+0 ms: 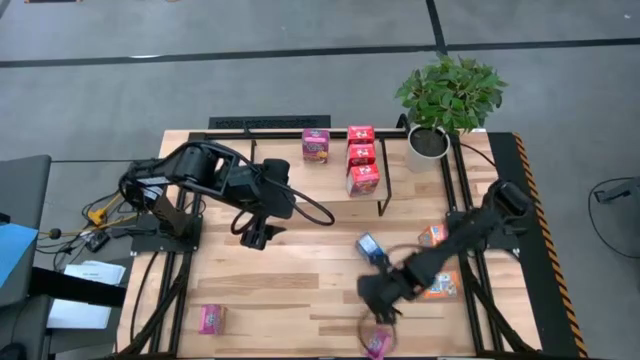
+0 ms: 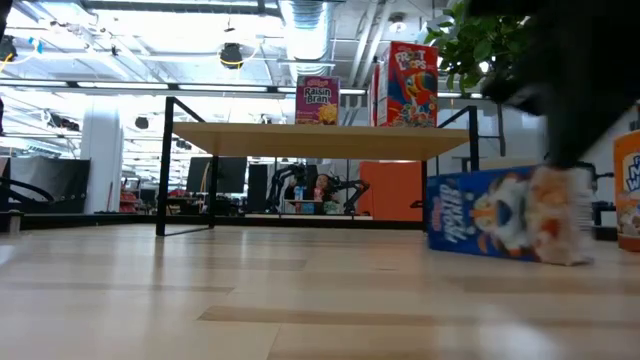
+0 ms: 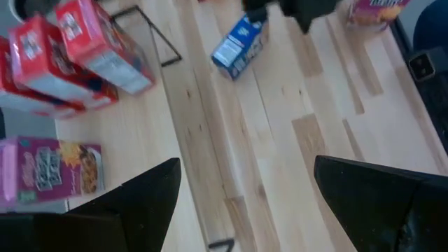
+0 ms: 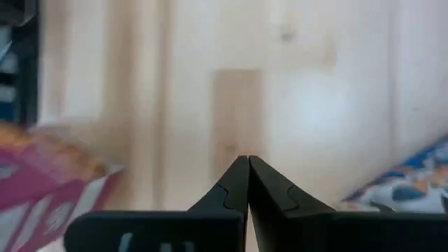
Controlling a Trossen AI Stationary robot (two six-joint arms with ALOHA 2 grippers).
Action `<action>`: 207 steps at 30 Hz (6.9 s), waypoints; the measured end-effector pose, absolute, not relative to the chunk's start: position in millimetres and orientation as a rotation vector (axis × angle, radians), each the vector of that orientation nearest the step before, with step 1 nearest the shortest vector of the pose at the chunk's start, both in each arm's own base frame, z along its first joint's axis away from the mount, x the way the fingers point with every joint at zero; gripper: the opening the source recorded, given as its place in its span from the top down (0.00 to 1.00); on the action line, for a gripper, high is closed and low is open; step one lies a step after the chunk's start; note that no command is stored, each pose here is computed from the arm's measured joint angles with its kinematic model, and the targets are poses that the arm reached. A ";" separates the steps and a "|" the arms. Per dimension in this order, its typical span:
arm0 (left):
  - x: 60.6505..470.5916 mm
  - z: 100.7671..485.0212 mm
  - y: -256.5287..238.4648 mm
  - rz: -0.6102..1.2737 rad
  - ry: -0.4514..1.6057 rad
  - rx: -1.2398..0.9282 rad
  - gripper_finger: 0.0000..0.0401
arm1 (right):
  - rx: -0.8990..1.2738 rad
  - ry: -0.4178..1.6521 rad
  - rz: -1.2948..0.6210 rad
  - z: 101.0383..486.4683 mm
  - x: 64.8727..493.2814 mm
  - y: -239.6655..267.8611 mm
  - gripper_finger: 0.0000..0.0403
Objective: Stack cereal on shelf
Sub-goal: Put the bottom purple cereal box on the shelf aligned with the other purple cereal box
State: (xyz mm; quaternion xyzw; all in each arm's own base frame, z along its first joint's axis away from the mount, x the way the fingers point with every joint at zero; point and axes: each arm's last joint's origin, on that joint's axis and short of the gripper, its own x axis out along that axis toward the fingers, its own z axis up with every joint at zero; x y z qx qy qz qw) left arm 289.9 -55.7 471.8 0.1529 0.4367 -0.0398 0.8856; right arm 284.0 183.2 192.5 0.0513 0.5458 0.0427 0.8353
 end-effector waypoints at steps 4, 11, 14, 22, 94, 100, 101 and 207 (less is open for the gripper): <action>289.5 464.1 -55.8 -0.087 0.971 0.313 0.21 | 0.216 1.177 0.211 211.6 280.3 187.0 0.96; 289.1 462.2 -57.4 -0.133 0.988 0.277 0.21 | 0.400 1.190 0.261 247.3 236.0 243.3 0.98; 289.3 462.4 -57.5 -0.134 0.985 0.278 0.21 | 0.438 1.220 0.247 231.9 225.7 267.8 0.98; 289.8 462.7 -57.6 -0.143 0.977 0.295 0.21 | 0.382 1.183 0.347 181.8 255.4 290.0 0.98; 293.9 464.9 -65.7 -0.130 0.926 0.219 0.21 | -0.174 1.218 0.018 183.9 327.9 333.5 0.98; 292.1 463.5 -65.3 -0.149 0.948 0.260 0.21 | -0.370 1.219 0.006 183.7 339.1 313.6 0.92; 291.8 463.3 -65.2 -0.152 0.952 0.266 0.21 | -0.402 1.229 0.001 183.6 340.2 309.7 0.92; 311.8 335.8 -195.9 0.085 0.812 0.166 0.21 | -0.160 0.743 0.109 202.5 375.3 206.9 0.75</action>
